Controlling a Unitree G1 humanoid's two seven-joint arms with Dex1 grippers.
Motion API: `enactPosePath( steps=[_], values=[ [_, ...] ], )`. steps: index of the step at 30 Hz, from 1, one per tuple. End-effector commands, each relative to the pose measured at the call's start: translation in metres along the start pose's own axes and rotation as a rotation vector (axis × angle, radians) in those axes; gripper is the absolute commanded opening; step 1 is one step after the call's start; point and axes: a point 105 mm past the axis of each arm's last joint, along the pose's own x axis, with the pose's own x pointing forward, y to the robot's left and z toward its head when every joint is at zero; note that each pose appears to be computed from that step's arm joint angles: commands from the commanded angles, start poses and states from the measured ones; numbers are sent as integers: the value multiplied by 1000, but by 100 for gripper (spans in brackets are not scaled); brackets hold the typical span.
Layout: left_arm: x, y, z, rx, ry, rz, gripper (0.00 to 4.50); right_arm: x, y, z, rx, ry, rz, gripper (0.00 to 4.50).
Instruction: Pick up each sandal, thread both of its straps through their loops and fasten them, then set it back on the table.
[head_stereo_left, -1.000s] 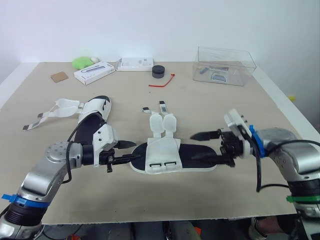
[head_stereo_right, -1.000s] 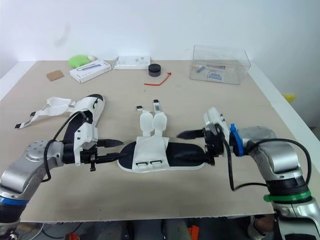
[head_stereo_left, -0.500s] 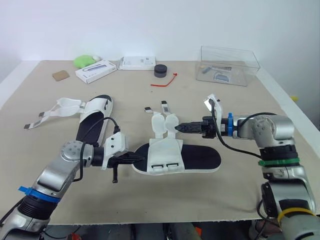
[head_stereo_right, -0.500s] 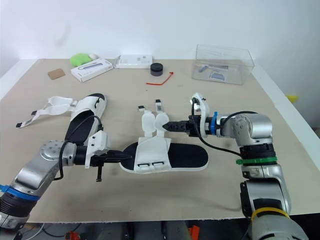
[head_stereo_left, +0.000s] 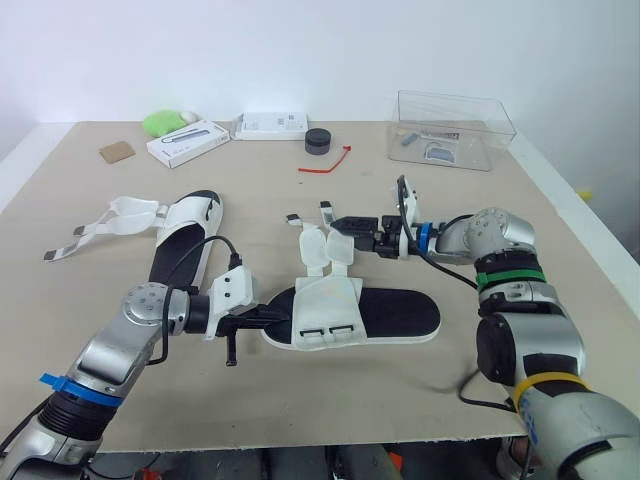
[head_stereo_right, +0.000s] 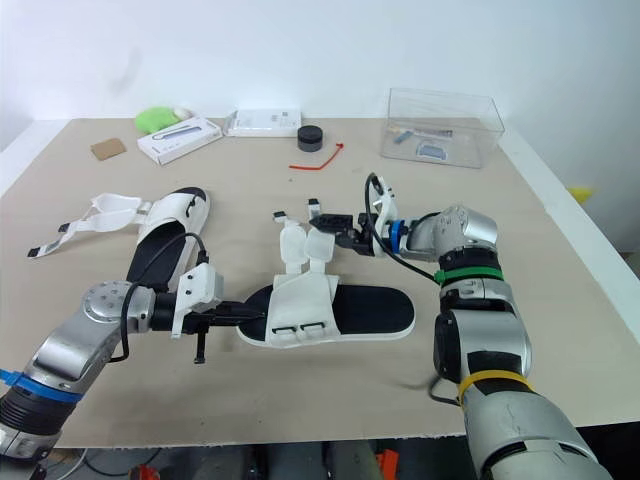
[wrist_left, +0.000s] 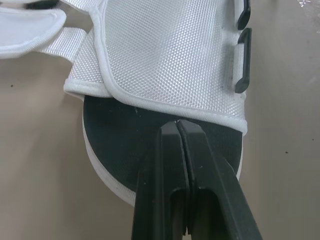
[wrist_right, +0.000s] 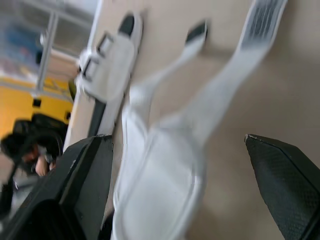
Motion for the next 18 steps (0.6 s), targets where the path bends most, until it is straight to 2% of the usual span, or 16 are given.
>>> enactPosePath(
  steps=[1,11,18],
  values=[
    [-5,0,4,37,3,17,3,3,3,18,-4,-80,-7,450],
    [-4,-3,5,25,-3,28,3,22,14,7,-15,-1,36,450],
    [-3,-5,2,19,2,33,3,28,22,14,-18,-36,42,450]
  ],
)
